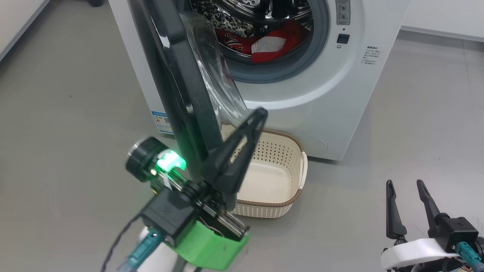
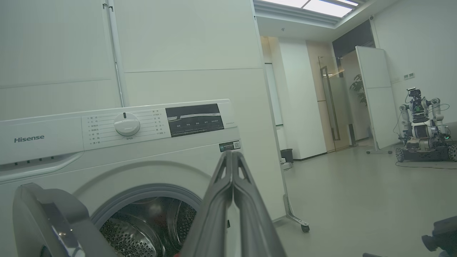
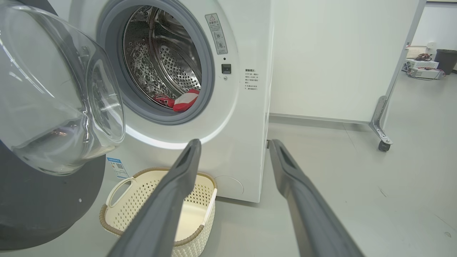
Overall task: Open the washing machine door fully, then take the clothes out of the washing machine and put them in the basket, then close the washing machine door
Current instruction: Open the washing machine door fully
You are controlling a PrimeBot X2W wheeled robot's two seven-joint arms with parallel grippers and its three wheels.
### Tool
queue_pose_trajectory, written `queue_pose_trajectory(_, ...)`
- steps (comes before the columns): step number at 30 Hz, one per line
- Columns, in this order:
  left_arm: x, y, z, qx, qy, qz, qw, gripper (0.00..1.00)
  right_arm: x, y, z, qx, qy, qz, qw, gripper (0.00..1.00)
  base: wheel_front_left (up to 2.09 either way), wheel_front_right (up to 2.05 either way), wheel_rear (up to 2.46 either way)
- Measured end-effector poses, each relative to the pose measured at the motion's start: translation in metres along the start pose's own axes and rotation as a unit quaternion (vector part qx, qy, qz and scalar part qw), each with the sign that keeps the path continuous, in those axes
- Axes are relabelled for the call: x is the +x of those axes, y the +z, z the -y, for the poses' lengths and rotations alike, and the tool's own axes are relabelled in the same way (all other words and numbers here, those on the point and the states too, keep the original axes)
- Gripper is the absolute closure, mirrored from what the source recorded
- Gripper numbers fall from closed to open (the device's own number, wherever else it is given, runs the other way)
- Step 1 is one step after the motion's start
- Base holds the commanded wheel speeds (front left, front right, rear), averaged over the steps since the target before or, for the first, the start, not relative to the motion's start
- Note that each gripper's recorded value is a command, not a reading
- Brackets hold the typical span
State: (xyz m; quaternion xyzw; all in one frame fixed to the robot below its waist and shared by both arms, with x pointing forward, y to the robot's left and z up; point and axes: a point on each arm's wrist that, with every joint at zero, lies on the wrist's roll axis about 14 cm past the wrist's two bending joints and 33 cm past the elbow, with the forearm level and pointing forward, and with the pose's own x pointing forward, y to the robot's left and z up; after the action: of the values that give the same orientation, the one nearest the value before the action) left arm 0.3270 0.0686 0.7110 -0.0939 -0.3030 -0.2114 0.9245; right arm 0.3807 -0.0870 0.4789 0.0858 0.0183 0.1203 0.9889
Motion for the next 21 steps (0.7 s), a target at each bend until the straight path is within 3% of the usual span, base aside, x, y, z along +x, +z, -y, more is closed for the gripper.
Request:
queue_pose_trajectory(6,-0.019,-0.041,0.023,-0.068,-0.010,-0.089,0.994,1.00,0.000,-0.001,0.004,0.001,-0.006,-0.002,1.000,0.00,0.00,0.00,0.00)
queue_pose_trajectory(7,-0.034,-0.071,0.037,-0.093,-0.015,-0.153,0.984,1.00,0.000,-0.003,0.006,0.002,-0.008,-0.004,1.000,0.00,0.00,0.00,0.00)
queue_pose_trajectory(8,-0.039,-0.079,0.038,-0.097,-0.012,-0.169,0.981,1.00,0.000,-0.003,0.006,0.002,-0.009,-0.004,1.000,0.00,0.00,0.00,0.00)
queue_pose_trajectory(21,-0.069,-0.136,0.000,-0.066,0.084,-0.274,0.956,1.00,0.001,-0.010,0.015,0.003,-0.018,-0.013,1.000,0.00,0.00,0.00,0.00)
